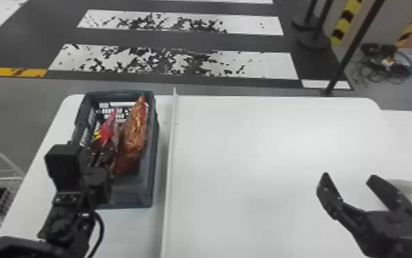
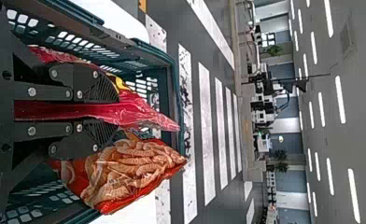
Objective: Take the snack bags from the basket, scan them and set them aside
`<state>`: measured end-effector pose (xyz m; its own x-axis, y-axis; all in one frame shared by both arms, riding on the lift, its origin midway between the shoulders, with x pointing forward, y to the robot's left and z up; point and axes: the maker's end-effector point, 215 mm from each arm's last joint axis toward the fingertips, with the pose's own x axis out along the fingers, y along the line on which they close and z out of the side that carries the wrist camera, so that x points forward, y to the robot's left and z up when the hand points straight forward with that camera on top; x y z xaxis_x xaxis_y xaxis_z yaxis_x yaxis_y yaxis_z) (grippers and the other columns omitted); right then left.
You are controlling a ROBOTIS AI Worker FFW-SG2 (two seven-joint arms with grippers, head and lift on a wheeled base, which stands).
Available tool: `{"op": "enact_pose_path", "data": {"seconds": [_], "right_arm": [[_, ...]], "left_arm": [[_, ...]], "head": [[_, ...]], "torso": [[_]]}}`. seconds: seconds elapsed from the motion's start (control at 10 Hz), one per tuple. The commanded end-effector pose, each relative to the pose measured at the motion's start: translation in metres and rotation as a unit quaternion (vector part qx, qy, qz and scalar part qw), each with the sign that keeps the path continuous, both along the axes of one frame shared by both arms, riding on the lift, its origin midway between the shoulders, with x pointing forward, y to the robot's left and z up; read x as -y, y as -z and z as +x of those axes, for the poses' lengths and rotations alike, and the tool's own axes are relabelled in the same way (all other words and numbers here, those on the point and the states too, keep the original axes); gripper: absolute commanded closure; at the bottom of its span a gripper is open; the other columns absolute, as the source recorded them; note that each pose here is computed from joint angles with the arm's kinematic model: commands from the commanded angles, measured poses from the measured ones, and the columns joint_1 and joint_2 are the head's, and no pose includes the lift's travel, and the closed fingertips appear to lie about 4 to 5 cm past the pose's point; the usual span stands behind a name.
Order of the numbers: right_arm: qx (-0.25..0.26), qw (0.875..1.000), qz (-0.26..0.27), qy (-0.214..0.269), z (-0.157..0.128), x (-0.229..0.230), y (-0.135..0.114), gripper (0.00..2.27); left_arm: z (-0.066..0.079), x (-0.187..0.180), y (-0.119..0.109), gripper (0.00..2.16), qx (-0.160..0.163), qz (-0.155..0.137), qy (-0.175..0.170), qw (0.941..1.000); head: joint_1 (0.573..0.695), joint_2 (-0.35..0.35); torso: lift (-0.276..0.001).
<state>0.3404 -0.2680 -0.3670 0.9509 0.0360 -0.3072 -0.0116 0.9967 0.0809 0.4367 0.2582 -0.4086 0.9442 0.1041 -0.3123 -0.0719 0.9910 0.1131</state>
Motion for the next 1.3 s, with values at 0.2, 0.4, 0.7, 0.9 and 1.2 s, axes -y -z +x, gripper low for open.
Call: {"op": "enact_pose_path", "data": {"seconds": [0.2, 0.4, 0.7, 0.9, 1.2], "right_arm": [[-0.002, 1.0, 0.008, 0.0, -0.001, -0.002, 0.001, 0.1], [-0.002, 1.0, 0.009, 0.0, -0.002, -0.002, 0.001, 0.1], [0.011, 1.0, 0.004, 0.015, 0.003, 0.008, -0.008, 0.11], [0.018, 0.999, -0.001, 0.026, 0.006, 0.021, -0.014, 0.11], [0.028, 0.996, -0.023, 0.085, 0.007, 0.057, -0.026, 0.11]], "left_arm": [[-0.006, -0.007, -0.058, 2.13, 0.078, 0.03, -0.021, 0.9963], [-0.013, -0.005, -0.104, 2.12, 0.128, 0.034, -0.022, 0.9909], [-0.036, 0.038, -0.189, 2.12, 0.225, 0.079, 0.02, 0.9708], [-0.055, 0.088, -0.221, 2.12, 0.268, 0.11, 0.084, 0.9535], [-0.066, 0.145, -0.218, 2.12, 0.278, 0.15, 0.16, 0.9352]], "head": [[0.695, -0.005], [0.695, 0.002], [0.695, -0.028], [0.695, -0.095], [0.695, -0.249]], "torso": [[-0.075], [-0.075], [-0.075], [-0.075], [-0.075]]}}
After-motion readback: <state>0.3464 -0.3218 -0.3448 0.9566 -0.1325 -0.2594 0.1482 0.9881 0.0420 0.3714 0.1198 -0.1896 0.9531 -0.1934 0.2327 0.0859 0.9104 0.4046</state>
